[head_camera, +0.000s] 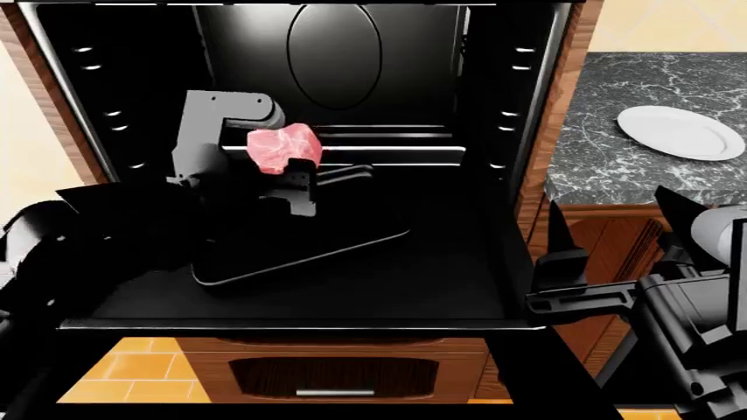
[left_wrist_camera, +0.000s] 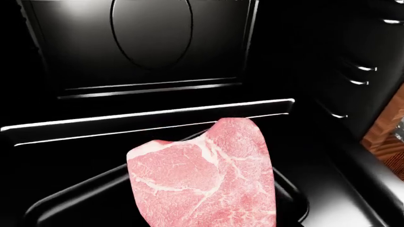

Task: Place the steak on the rack of the oven.

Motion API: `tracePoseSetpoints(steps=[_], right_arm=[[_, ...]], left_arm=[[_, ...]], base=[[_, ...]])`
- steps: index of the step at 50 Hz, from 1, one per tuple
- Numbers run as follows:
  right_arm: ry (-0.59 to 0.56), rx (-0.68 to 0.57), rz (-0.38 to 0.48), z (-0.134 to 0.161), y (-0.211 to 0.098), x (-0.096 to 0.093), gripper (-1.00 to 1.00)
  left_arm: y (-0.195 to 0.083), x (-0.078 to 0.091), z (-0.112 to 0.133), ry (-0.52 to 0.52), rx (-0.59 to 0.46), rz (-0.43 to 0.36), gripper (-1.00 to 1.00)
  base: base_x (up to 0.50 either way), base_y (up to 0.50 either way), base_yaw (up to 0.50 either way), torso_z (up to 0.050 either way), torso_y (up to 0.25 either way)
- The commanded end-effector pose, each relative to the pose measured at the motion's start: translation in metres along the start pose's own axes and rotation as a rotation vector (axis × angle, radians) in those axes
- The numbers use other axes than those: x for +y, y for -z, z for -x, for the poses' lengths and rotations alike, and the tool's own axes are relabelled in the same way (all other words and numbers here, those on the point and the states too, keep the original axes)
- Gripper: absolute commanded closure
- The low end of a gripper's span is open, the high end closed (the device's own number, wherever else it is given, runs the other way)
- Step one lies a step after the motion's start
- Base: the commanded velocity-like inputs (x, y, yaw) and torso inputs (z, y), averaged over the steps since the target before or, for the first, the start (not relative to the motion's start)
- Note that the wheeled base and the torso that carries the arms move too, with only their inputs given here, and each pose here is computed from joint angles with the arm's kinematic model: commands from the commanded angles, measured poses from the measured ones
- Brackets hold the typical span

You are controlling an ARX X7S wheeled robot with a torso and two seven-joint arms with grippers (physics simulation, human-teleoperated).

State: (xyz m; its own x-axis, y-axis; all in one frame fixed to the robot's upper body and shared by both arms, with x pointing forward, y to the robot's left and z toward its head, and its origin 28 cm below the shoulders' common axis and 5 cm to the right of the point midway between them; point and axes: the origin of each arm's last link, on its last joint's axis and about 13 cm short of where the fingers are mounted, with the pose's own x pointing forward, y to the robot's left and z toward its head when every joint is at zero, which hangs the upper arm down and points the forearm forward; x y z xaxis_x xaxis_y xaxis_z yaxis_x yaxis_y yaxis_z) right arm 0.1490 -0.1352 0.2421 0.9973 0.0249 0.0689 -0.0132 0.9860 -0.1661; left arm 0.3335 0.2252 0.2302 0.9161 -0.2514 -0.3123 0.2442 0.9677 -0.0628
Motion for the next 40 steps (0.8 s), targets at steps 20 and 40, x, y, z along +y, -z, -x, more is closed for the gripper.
tracePoseSetpoints(steps=[20,40], right_arm=[[0.01,0.0,-0.018,0.001,0.004,-0.002,-1.0],[0.01,0.0,-0.018,0.001,0.004,-0.003,-1.0]], left_arm=[[0.008,0.008,-0.054,-0.093,0.111,0.076,1.0],[0.019,0.008,-0.075,-0.1,0.155,0.077,1.0]], base=[[0.0,0.0,0.0,0.0,0.001],[0.0,0.0,0.0,0.001,0.001]])
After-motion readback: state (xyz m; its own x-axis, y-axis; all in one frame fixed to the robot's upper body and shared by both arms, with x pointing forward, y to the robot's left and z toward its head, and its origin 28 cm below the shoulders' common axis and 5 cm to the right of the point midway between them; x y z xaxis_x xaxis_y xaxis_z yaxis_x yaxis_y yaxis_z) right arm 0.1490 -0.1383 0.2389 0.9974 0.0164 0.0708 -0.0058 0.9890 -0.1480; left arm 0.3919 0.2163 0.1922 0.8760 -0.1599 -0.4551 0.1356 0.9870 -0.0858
